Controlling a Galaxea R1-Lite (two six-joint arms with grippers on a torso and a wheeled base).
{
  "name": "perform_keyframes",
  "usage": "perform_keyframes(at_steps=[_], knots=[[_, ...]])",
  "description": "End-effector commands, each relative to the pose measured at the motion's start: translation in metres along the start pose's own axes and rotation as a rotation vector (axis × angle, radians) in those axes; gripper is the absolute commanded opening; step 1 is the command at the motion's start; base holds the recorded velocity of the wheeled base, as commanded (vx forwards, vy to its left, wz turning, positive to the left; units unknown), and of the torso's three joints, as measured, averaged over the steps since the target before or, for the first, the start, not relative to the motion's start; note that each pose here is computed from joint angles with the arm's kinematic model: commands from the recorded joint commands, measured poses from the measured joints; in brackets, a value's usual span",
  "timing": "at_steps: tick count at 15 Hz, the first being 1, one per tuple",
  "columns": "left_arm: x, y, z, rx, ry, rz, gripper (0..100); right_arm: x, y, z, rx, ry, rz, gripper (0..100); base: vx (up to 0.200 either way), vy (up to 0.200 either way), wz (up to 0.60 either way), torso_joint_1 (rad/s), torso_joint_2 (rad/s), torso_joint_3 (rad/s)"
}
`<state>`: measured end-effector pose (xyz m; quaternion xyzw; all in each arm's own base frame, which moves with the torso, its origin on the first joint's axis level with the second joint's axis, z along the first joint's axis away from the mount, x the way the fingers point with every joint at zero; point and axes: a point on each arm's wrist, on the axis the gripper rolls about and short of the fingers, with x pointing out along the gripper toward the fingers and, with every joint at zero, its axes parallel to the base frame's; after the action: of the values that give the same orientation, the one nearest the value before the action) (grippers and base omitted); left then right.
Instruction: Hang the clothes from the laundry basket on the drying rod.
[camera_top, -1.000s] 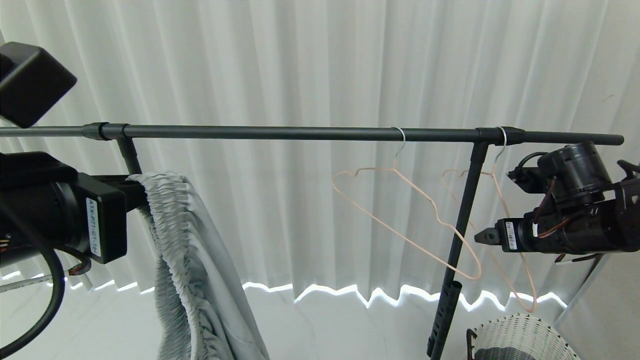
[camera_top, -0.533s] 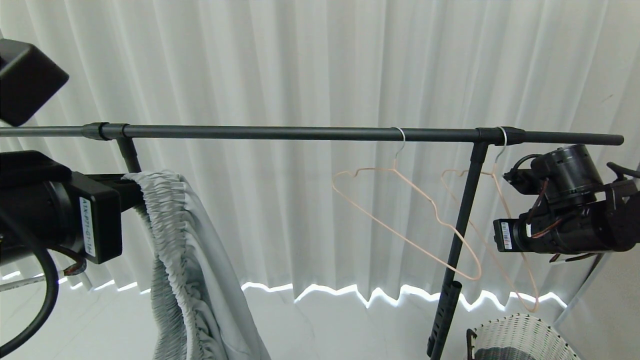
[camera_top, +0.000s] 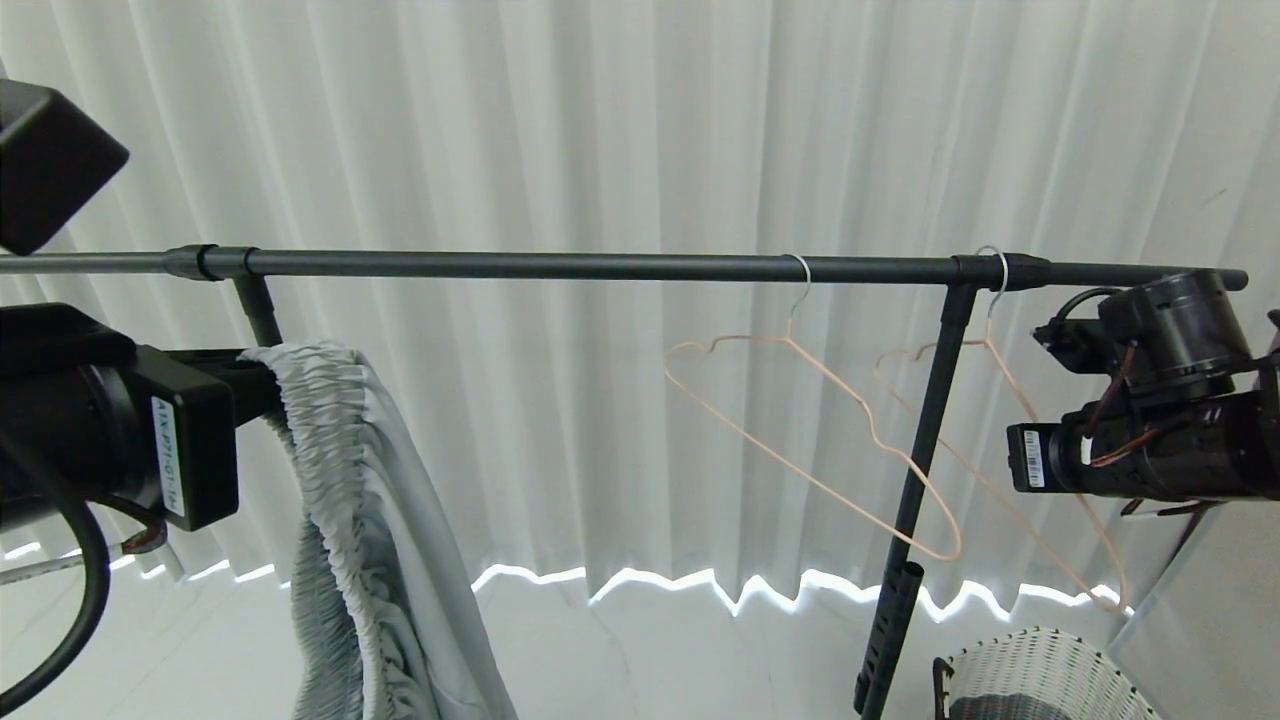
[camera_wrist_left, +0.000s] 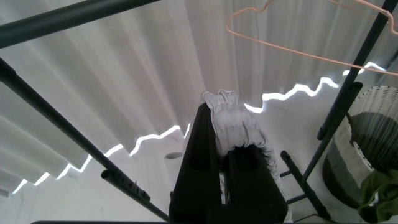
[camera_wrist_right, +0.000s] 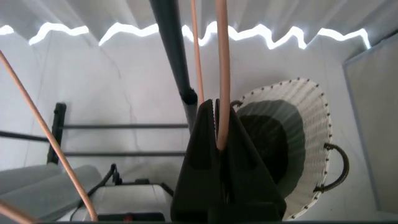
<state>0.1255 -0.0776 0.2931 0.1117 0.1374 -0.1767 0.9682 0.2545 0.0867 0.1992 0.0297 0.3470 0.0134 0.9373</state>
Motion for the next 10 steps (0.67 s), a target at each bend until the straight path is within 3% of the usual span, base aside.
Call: perform_keyframes(at_steps=[1,4,10], knots=[[0.0,0.0,-0.001,0.001,0.003,0.0,0,-0.026,-0.005,0.002,0.013,-0.065,0.016,0,0.0,0.0,0.0,0.0,0.0,0.0],[-0.002,0.0,-0.006,0.003,0.012,-0.001,0,-0.053,-0.008,-0.003,0.014,-0.13,0.019,0,0.0,0.0,0.0,0.0,0.0,0.0],[-0.011,0.002,-0.013,0.001,0.003,0.0,0,-0.073,-0.007,-0.008,0.009,-0.215,0.026,0,0.0,0.0,0.0,0.0,0.0,0.0]])
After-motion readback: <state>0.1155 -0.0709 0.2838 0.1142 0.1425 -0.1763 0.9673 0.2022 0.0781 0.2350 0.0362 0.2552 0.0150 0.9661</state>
